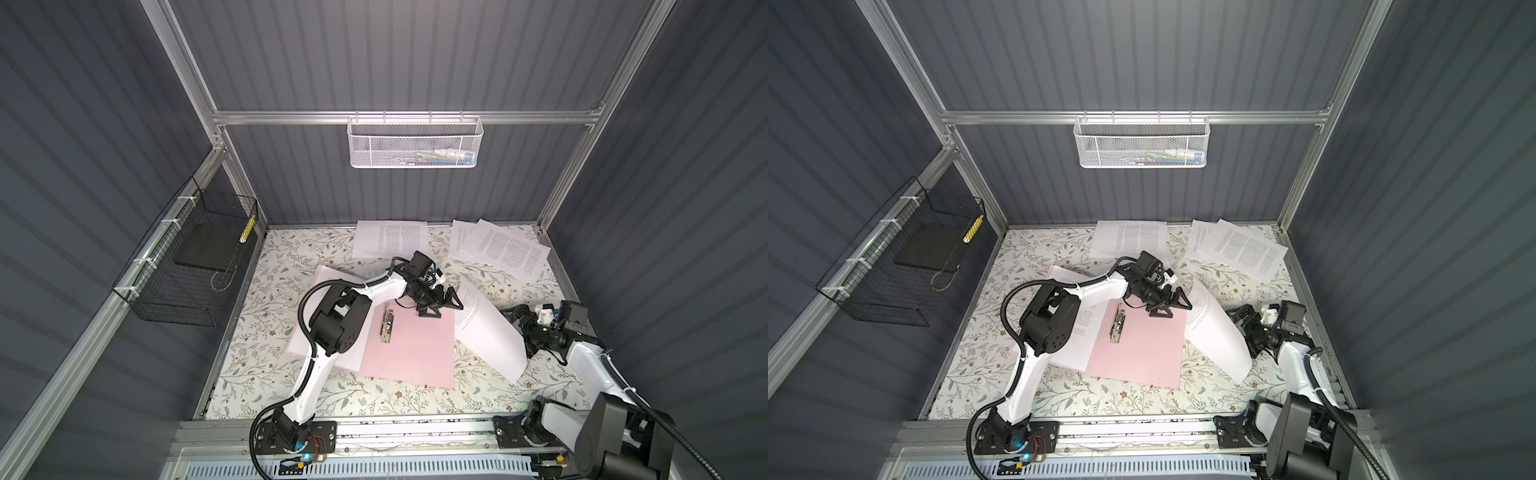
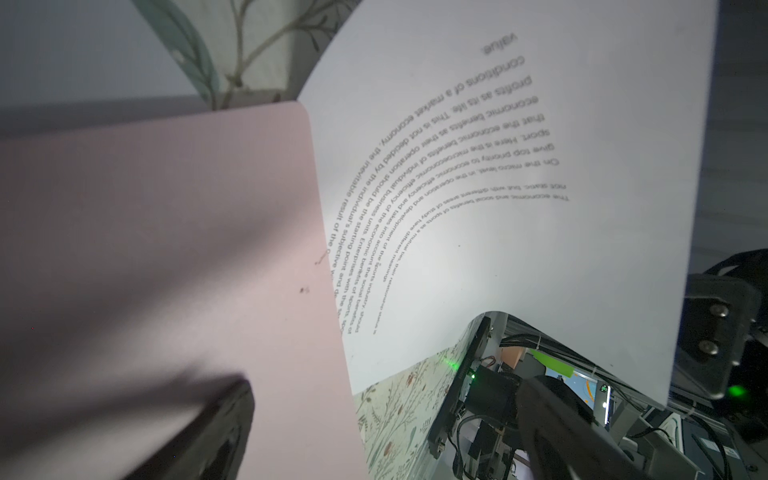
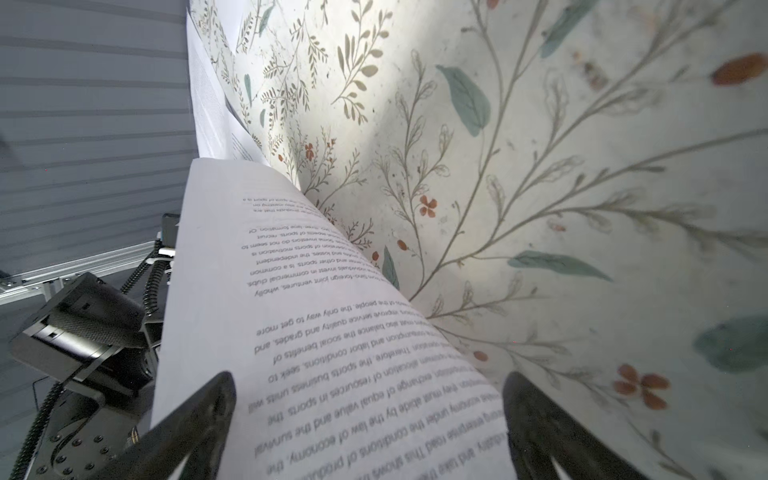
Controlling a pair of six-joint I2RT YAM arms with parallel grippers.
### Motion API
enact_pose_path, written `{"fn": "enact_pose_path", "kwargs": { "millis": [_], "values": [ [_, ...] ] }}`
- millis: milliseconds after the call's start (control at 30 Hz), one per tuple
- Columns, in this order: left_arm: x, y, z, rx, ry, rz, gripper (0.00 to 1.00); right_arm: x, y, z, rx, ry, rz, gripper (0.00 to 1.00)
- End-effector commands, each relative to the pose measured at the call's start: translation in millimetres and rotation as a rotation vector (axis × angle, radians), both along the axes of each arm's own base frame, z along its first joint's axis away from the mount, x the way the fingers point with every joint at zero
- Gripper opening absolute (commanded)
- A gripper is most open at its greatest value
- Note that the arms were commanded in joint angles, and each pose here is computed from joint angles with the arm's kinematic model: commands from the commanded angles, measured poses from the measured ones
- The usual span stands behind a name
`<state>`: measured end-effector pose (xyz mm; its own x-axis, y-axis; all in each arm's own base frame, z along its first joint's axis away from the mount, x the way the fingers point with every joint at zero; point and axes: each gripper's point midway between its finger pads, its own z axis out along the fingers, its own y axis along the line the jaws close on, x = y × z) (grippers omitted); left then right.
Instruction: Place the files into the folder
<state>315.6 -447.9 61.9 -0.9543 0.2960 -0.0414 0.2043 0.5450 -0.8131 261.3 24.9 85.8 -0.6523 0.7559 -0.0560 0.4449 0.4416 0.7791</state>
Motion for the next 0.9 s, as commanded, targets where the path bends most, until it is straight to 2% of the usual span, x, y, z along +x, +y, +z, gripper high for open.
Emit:
{"fn": "enact_pose_path", "kwargs": {
  "millis": [0, 167, 367, 467, 533, 600, 733, 867],
  "values": [
    [-11.1, 20.1, -54.8, 0.134, 0.097, 0.031, 1.0, 7.5, 4.0, 21.5, 0.04, -0.092, -0.003, 0.99],
    [-11.6, 18.9, -55.6, 0.126, 0.106, 0.033, 1.0, 5.7, 8.7, 37.0, 0.043, -0.148, 0.021, 0.99],
    [-10.6, 17.1, -55.4, 0.115, 0.111, 0.037, 1.0, 3.3, 18.5, 24.2, 0.062, -0.075, 0.108, 0.99],
    [-11.4, 17.3, -55.6, 0.115, 0.114, 0.037, 1.0, 0.5, 16.0, 13.7, 0.011, -0.005, 0.128, 0.99],
    [-11.9, 17.9, -56.2, 0.115, 0.115, 0.038, 1.0, -2.3, 5.7, 10.9, -0.074, 0.035, 0.108, 0.99],
    [-13.4, 18.3, -56.5, 0.115, 0.12, 0.037, 1.0, -3.3, -1.9, 16.7, -0.141, 0.019, 0.082, 0.99],
    [-13.0, 18.0, -56.6, 0.113, 0.12, 0.039, 1.0, -1.0, 2.2, 38.3, -0.144, -0.091, 0.08, 0.99],
    [-12.6, 16.2, -56.0, 0.102, 0.129, 0.042, 1.0, -5.4, 7.6, 27.8, -0.116, -0.053, 0.118, 0.99]
  ]
}}
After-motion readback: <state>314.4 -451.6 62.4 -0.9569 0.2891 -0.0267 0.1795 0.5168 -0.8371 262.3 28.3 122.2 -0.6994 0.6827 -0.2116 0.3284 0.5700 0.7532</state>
